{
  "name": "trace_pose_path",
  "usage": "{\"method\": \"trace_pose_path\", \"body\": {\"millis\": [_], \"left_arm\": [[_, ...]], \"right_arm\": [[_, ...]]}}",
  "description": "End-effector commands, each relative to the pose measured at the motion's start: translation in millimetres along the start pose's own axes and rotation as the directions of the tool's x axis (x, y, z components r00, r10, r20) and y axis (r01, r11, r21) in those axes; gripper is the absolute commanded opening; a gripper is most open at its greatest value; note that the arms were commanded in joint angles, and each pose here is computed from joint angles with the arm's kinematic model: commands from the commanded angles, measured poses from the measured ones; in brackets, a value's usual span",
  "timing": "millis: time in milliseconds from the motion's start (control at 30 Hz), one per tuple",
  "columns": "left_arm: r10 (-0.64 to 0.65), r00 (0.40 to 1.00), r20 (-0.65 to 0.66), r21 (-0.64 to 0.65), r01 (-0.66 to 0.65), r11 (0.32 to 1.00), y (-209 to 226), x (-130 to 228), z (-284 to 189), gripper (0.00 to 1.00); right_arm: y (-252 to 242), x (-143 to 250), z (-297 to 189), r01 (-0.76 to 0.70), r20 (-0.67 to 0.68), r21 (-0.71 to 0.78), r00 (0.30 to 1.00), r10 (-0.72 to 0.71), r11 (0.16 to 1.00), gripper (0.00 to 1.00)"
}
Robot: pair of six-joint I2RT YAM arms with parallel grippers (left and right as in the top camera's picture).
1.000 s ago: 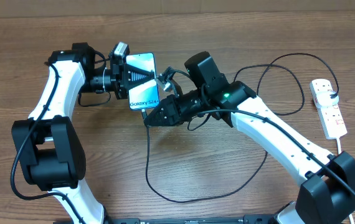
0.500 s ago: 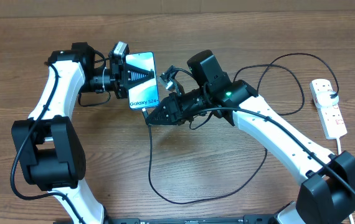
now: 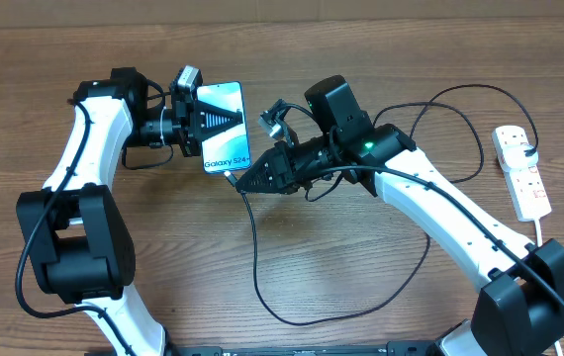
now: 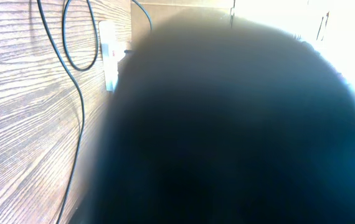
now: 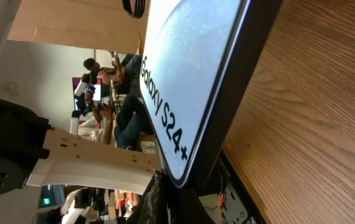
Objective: Plug charger to phone and switch on socket
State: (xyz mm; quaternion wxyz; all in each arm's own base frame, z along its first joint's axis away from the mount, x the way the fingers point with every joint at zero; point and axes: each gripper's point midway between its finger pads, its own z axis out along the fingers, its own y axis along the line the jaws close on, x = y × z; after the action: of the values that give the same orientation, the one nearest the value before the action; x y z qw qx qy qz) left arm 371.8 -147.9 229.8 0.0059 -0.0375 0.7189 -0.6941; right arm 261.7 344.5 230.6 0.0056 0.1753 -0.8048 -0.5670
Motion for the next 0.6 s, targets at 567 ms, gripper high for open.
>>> {"method": "trace_pose_path", "body": {"millis": [567], "left_arm": [[0.083,0.996,0.037,0.044,-0.084,0.995,-26,-5,-12,0.04]], "right_arm": [[4,-1,-5,0.001,-0.004,-0.034,1.0,-0.001,0.999,0.04]]}}
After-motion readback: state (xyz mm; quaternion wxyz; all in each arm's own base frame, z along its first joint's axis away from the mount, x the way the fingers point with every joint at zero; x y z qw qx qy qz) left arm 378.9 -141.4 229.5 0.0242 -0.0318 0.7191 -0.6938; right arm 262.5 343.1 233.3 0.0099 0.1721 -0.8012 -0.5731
